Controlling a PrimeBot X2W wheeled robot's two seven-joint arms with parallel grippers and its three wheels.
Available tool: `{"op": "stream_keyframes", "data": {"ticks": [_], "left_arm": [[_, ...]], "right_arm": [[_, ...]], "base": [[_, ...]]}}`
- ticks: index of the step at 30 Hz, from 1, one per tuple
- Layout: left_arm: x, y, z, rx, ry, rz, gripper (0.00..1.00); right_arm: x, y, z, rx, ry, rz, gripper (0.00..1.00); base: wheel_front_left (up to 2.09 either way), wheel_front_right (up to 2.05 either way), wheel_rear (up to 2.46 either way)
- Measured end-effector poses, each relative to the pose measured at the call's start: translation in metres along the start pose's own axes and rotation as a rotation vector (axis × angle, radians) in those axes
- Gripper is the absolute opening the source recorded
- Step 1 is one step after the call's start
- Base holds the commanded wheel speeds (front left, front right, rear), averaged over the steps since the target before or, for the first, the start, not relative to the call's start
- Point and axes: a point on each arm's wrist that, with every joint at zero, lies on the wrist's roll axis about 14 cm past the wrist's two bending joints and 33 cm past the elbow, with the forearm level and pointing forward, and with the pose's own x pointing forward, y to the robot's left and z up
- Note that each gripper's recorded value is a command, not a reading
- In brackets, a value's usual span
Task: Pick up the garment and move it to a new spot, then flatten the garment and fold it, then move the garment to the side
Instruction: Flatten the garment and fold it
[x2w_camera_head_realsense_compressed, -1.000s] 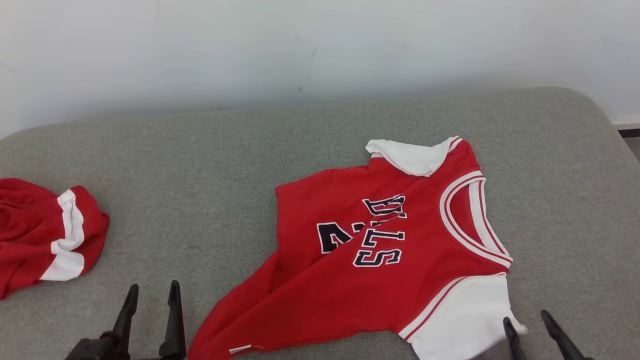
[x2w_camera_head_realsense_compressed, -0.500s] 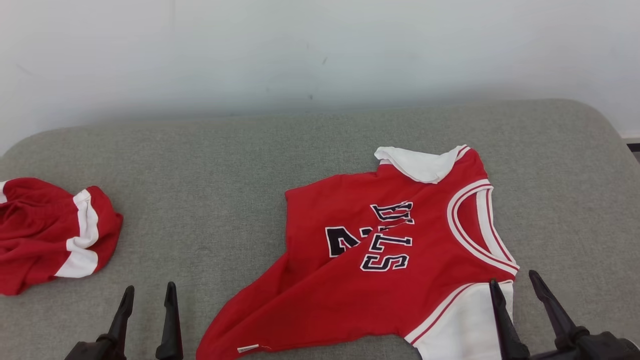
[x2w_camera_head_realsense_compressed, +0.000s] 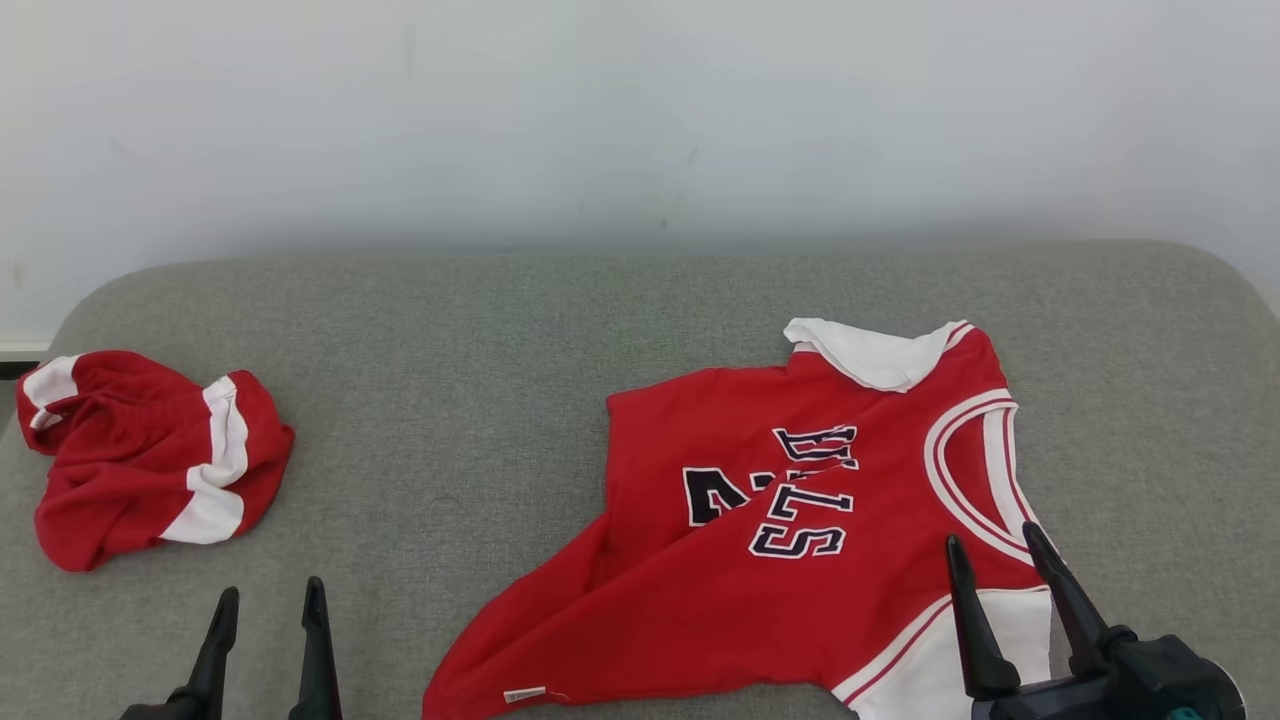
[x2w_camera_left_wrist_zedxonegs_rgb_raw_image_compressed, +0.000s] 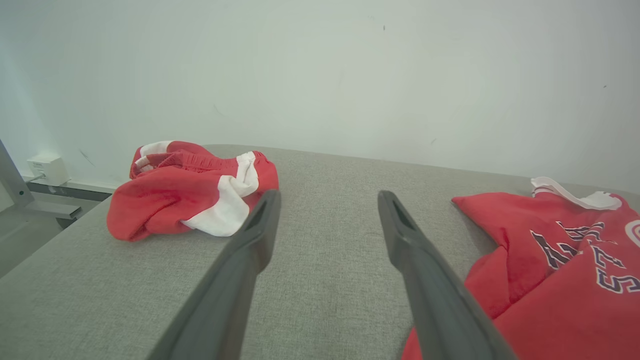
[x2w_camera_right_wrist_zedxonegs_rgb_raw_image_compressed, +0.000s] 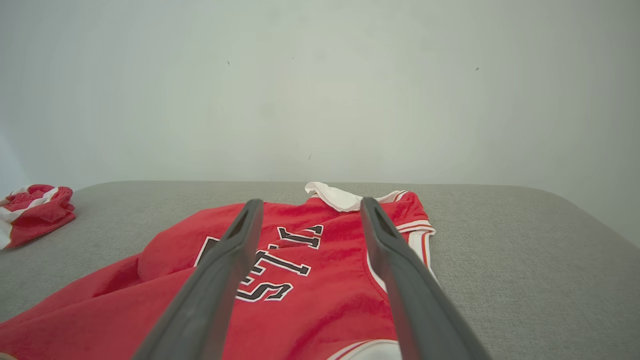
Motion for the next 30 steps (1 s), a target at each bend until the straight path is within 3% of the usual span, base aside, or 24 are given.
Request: {"op": "stream_keyframes", "data": {"ticks": [24,30], "left_arm": [[-0.006,0.005,-0.004,0.011,0.014,0.011,1.0],[-0.01,-0.013,-0.023,0.011,0.075,-0.06,1.0]], "right_arm": [[0.002,-0.001,-0.007,0.018,0.018,-0.012,1.0],[-0.004,-0.01,-0.016,0.006,0.051,-0.035,1.0]], "base": [[0.0,0.0,0.0],[0.0,0.0,0.0]]}}
